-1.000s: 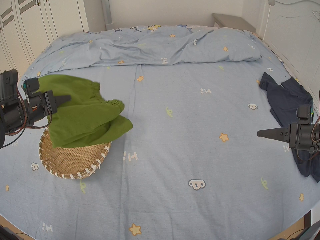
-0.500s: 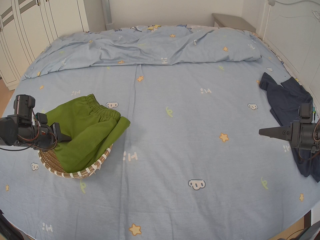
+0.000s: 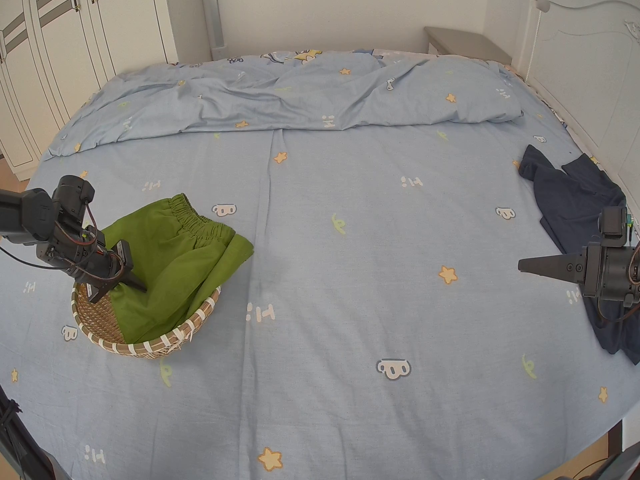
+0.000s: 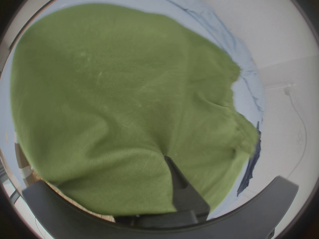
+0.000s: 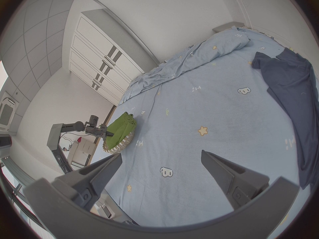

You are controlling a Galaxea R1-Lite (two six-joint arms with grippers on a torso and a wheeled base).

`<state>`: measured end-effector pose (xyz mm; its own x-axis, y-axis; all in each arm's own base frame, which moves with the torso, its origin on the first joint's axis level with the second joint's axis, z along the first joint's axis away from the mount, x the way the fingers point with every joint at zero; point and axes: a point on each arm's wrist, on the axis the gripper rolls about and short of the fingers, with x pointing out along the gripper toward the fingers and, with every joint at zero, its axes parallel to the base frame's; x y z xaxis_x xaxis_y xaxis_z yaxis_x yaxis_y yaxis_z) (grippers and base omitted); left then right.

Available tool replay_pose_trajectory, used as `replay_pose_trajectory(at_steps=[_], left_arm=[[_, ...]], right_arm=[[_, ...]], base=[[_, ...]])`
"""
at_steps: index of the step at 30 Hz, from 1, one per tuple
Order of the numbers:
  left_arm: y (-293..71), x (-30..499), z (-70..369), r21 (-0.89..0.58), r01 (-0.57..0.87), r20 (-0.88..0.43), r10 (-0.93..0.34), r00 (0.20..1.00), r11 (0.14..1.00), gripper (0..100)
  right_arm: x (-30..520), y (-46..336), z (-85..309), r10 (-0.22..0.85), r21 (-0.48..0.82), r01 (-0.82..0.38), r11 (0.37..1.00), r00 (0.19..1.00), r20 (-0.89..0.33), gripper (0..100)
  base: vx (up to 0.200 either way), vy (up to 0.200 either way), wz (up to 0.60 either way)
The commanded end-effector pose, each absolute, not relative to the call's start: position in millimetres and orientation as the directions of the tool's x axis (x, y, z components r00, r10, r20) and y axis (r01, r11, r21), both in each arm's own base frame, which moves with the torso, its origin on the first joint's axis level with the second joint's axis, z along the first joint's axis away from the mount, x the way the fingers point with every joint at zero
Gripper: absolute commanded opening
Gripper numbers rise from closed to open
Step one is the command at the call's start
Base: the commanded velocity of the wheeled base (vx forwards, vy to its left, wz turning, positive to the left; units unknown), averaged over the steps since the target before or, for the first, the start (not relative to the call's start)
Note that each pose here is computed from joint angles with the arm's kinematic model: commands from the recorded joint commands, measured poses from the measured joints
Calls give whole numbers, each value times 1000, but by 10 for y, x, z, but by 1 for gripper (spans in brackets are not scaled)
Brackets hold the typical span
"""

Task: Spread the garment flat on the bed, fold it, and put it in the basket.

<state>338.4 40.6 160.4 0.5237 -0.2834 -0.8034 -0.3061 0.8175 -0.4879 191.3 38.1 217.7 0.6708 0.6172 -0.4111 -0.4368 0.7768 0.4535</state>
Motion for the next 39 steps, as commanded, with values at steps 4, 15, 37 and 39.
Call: replay_pose_trajectory(at_steps=[4,15,37,39], left_arm=[[381,3667,1160,-392,-412,-898,-245,365,823,0],[320,3620,1269,-376,-418,-913,-252,322,827,100],[27,2376,2717,-273,-295,-876,-110,469,916,100],[-88,2071,2870,-299,-237,-839,-136,526,924,100]], right_arm=[[1910,390,2163,621,455,-439,775,666,-414,100],[1914,390,2160,619,455,-437,776,666,-415,100],[1770,368,2193,616,431,-455,779,682,-394,100],[1476,352,2242,629,399,-498,770,697,-343,100]], base=[[0,0,0],[0,0,0],[0,0,0],[0,0,0]])
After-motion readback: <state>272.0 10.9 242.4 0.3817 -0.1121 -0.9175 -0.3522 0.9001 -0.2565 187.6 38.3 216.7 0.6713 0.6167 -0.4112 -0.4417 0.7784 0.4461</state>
